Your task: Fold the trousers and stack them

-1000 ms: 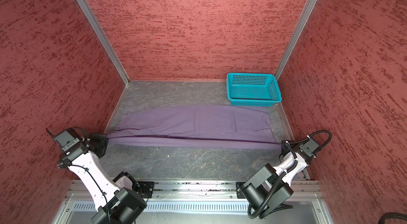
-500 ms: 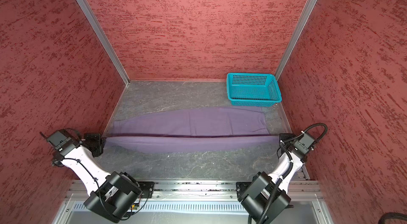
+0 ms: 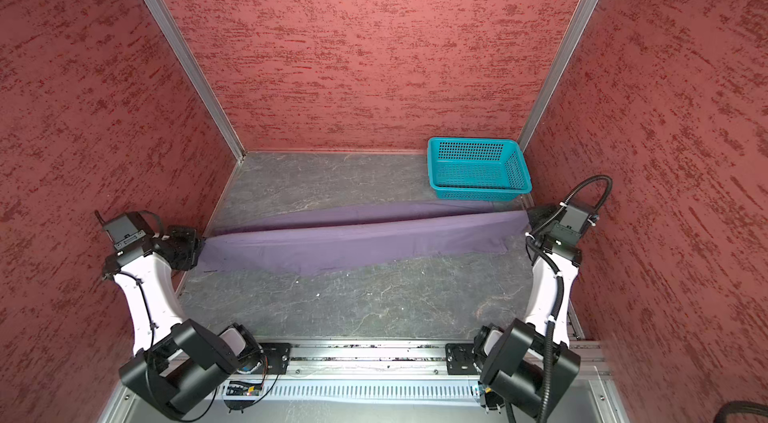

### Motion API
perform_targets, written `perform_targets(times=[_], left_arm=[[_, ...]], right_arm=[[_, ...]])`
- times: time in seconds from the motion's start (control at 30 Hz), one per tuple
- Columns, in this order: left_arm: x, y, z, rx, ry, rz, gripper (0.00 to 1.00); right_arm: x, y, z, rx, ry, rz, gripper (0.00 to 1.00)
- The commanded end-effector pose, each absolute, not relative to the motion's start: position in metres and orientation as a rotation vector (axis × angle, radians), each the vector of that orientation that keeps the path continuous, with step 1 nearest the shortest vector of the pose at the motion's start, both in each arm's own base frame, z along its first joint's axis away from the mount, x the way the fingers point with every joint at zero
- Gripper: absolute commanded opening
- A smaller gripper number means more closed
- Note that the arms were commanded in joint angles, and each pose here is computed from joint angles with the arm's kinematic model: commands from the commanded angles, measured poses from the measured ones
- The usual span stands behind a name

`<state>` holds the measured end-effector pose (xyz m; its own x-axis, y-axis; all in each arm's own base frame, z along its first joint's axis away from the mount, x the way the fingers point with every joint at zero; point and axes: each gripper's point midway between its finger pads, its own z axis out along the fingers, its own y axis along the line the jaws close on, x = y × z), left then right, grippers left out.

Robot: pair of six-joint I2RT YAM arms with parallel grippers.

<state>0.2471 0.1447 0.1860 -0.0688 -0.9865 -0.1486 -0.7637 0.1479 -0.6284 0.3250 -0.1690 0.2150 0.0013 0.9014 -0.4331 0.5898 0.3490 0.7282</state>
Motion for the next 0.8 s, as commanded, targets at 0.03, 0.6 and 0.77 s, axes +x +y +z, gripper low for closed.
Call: perform_targets(times=[0.03,0.6,0.77], left_arm=[[0.26,0.17,0.202,-1.604,1.831,-0.411,0.0],[0.255,0.171,0.22,-1.574,1.867,-0.321,0.0],[0.241,0.175,0.227,-1.594,1.833,-0.312,0.0]], right_arm=[[0.334,-0.198,0.241,1.304,1.59,0.29,0.0],[0.317,-0.204,0.27,1.301,1.54,0.188,0.0],[0.301,-0.2,0.274,1.338,1.519,0.164,0.0]])
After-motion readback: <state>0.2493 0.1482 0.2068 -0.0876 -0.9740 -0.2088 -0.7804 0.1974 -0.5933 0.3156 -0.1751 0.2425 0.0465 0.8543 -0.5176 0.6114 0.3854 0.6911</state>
